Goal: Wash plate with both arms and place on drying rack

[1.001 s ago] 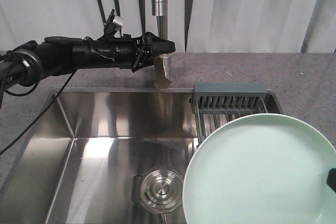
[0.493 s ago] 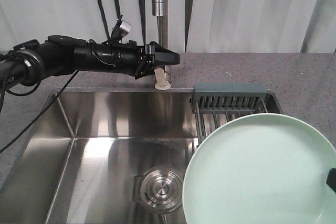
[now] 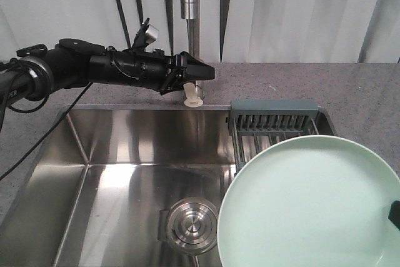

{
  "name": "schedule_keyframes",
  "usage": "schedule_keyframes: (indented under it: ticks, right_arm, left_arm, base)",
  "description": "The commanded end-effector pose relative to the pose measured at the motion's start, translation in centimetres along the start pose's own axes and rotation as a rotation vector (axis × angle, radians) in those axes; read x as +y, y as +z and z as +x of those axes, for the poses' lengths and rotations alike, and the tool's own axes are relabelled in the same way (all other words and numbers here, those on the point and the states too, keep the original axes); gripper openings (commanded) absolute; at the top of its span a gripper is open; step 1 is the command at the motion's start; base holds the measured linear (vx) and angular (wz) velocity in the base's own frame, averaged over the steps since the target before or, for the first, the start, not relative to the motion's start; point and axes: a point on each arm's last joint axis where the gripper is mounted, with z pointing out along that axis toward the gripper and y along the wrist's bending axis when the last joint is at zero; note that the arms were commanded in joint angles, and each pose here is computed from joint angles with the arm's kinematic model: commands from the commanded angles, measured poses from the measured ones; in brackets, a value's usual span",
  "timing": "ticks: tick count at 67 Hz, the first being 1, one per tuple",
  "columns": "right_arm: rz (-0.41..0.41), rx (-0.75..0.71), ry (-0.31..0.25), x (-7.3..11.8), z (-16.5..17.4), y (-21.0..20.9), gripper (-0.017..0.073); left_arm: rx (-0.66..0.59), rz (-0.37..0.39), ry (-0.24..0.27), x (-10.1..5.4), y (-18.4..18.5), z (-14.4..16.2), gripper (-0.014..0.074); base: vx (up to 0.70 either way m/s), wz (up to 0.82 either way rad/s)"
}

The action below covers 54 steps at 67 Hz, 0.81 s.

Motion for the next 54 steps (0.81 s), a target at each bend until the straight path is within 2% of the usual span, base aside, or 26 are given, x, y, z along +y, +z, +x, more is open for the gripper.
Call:
schedule_keyframes:
  ticks: [1,7,17,25,29,35,42,48,54]
  right_arm:
    - [0.019,-0.088,0.008,-0.1,-1.4,-0.3,-0.0004]
    - [0.019,-0.088,0.008,-0.1,-1.4,-0.3,-0.0004]
    - [0.019,-0.087,0.008,-0.1,-1.4,-0.3,-0.0004]
    - [0.019,-0.087,0.008,-0.1,-1.4,-0.3,-0.0004]
    - [0.019,-0.087,0.008,-0.1,-1.4,-0.3,-0.0004]
    - [0.019,-0.087,0.008,-0.1,-1.4,-0.3,-0.0004]
    - [0.019,-0.087,0.008,-0.1,-1.4,-0.3,-0.0004]
    - [0.019,-0.087,0.008,-0.1,-1.4,-0.3,-0.0004]
    - [0.019,-0.087,0.008,-0.1,-1.4,-0.3,-0.0004]
  left_arm:
    - [-0.018,0.094,0.045,-4.3,-2.4,-1.8,0.0478]
    - [-0.049,0.077,0.049,-4.1,-3.8,-2.5,0.0391]
    - [-0.091,0.041,-0.004,-3.5,-7.0,-3.7,0.0174]
    - [-0.087,-0.017,-0.006,-3.1,-10.0,-4.2,-0.0001]
    - [-0.075,-0.06,-0.01,-3.0,-11.7,-4.3,-0.0009]
    - [-0.054,-0.13,-0.041,-3.0,-14.0,-4.3,-0.0008]
    - [-0.023,-0.231,-0.04,-4.1,-16.7,-4.2,-0.0008]
    - [0.015,-0.32,0.0,-6.2,-18.7,-4.0,-0.0008]
    - [0.065,-0.44,0.076,-9.1,-20.7,-3.4,-0.0008]
  base:
    - [0.0,0.0]
    - [0.0,0.0]
    - [0.0,0.0]
    - [0.0,0.0]
    - [0.0,0.0]
    - [0.0,0.0]
    - [0.0,0.0]
    - [0.0,0.0]
    - [0.0,0.0]
